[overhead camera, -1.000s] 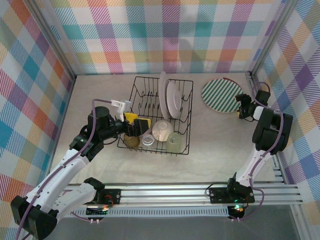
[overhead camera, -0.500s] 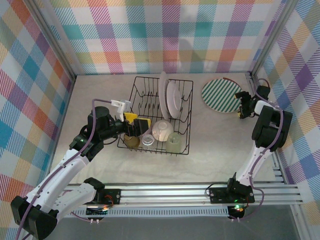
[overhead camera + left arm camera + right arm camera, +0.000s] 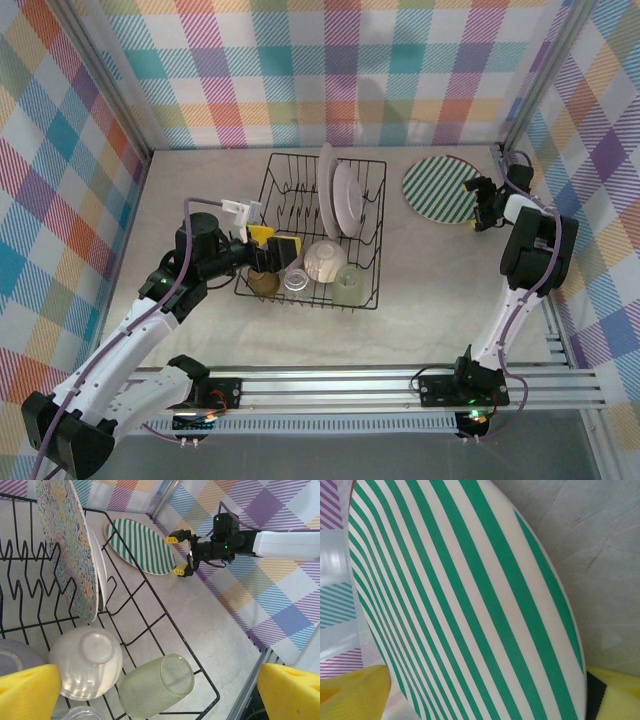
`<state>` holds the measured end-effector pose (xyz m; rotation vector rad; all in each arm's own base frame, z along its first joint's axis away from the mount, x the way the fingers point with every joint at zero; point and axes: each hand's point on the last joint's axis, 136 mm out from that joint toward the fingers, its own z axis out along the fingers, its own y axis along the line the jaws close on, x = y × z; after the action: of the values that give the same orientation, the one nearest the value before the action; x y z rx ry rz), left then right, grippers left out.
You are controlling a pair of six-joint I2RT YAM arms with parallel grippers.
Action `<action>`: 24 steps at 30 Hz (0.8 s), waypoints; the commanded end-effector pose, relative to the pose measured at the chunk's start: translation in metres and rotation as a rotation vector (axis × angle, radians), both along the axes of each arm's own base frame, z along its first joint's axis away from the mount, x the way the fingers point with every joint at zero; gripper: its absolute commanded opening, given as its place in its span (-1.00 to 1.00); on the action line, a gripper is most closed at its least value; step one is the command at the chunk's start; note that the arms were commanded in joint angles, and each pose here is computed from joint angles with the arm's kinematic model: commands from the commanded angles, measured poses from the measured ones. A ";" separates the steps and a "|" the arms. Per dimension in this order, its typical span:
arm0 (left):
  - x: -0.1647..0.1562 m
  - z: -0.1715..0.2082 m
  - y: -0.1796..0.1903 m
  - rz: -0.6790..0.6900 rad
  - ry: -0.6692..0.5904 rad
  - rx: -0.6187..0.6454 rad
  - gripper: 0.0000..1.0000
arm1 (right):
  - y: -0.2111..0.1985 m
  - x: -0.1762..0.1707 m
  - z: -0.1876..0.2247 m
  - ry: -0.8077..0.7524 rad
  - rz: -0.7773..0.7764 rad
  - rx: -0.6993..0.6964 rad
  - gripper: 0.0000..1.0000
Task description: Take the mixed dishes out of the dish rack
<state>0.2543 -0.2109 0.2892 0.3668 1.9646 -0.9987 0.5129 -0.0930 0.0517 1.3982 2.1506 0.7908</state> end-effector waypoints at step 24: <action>0.016 -0.005 -0.005 0.028 0.101 -0.026 1.00 | 0.000 -0.032 0.062 -0.137 -0.059 -0.098 0.96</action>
<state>0.2651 -0.2139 0.2685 0.3145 2.0518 -1.0036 0.4796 -0.0948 0.0851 1.3708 2.0790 0.7088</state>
